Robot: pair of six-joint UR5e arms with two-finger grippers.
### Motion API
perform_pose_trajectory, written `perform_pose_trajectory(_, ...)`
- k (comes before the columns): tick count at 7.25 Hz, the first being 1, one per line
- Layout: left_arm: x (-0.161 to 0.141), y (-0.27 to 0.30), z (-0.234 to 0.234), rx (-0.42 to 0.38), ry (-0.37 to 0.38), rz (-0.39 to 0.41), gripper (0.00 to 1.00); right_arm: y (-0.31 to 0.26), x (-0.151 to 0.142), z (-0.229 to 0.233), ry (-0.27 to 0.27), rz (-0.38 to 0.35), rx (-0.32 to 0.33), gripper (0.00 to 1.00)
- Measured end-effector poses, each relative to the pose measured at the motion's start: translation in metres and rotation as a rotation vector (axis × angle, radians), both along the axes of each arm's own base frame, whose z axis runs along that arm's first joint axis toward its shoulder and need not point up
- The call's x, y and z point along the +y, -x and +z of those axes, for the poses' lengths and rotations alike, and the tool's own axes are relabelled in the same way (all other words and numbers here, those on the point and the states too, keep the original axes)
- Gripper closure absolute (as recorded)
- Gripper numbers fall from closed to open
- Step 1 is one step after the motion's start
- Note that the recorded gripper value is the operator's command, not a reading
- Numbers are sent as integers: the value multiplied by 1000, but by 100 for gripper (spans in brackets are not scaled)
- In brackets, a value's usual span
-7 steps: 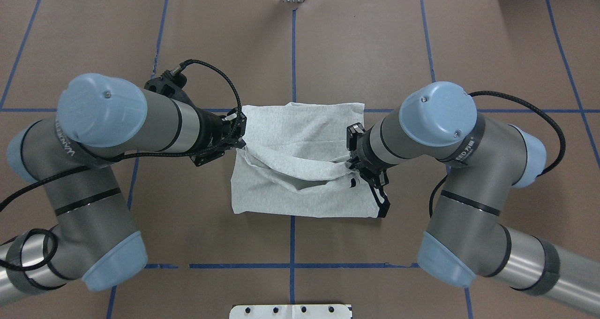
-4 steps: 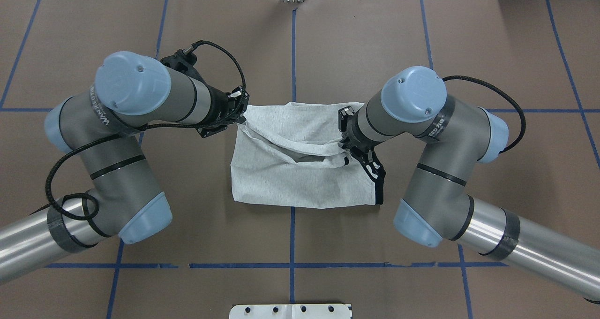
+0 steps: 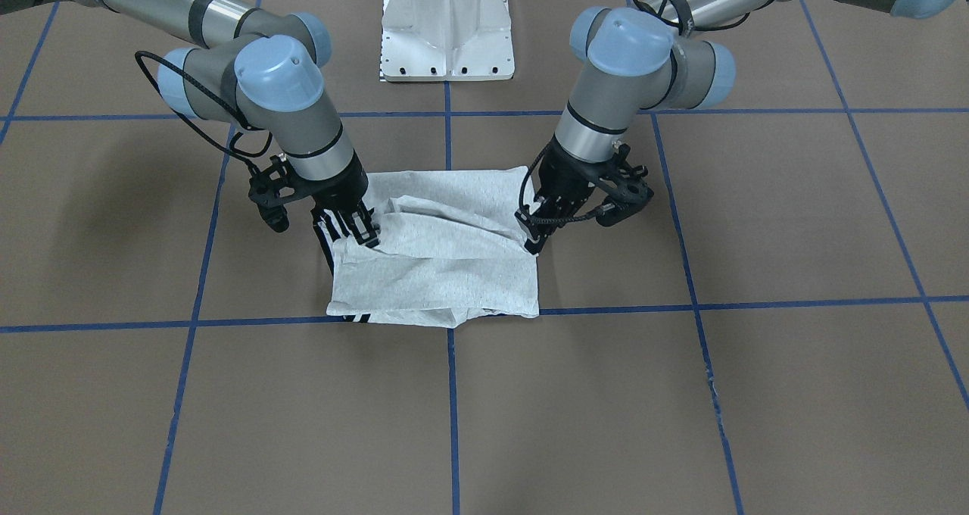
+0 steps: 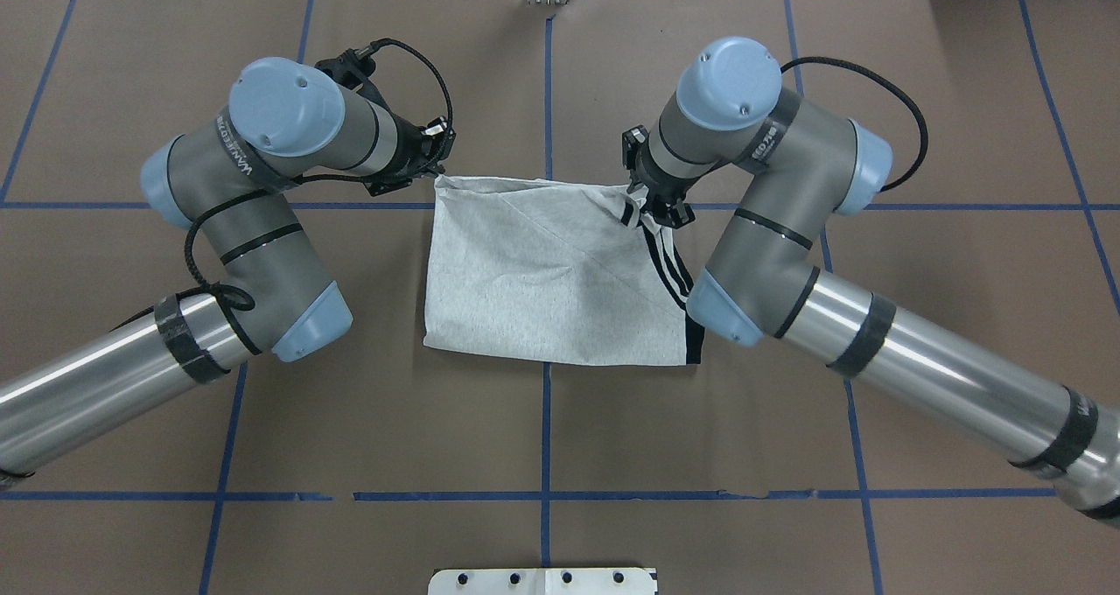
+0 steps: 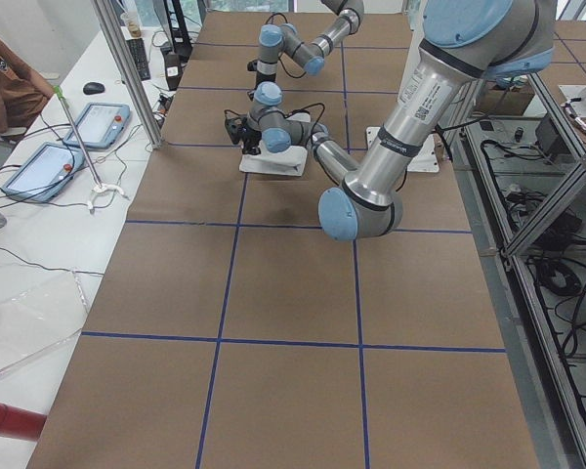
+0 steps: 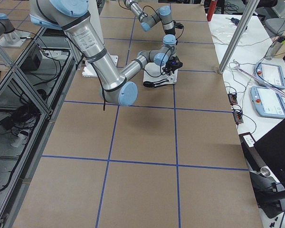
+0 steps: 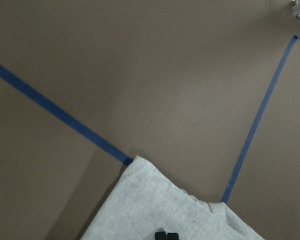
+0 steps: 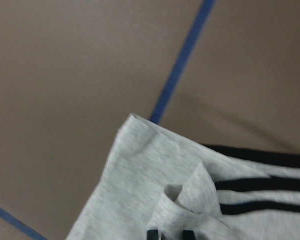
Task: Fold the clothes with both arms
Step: 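Open both grippers and raise them away from the folded shirt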
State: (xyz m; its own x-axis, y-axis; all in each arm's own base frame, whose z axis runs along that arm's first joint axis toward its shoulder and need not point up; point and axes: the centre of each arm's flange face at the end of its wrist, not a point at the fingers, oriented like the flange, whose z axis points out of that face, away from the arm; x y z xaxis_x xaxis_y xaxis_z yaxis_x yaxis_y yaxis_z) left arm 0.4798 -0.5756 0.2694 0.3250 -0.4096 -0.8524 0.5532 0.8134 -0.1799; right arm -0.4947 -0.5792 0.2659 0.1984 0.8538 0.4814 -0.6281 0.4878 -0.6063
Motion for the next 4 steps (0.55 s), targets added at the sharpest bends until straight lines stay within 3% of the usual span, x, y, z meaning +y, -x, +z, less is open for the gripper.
perform_pose_trajectory(2,-37,10,16,-63,-81,-39,30,-45,-63,9,-46,-59,-1,0)
perform_pose_trajectory(4,-42,16,15,-53,-91,-19,31,-53,-70,11,-75,-95,-7,0)
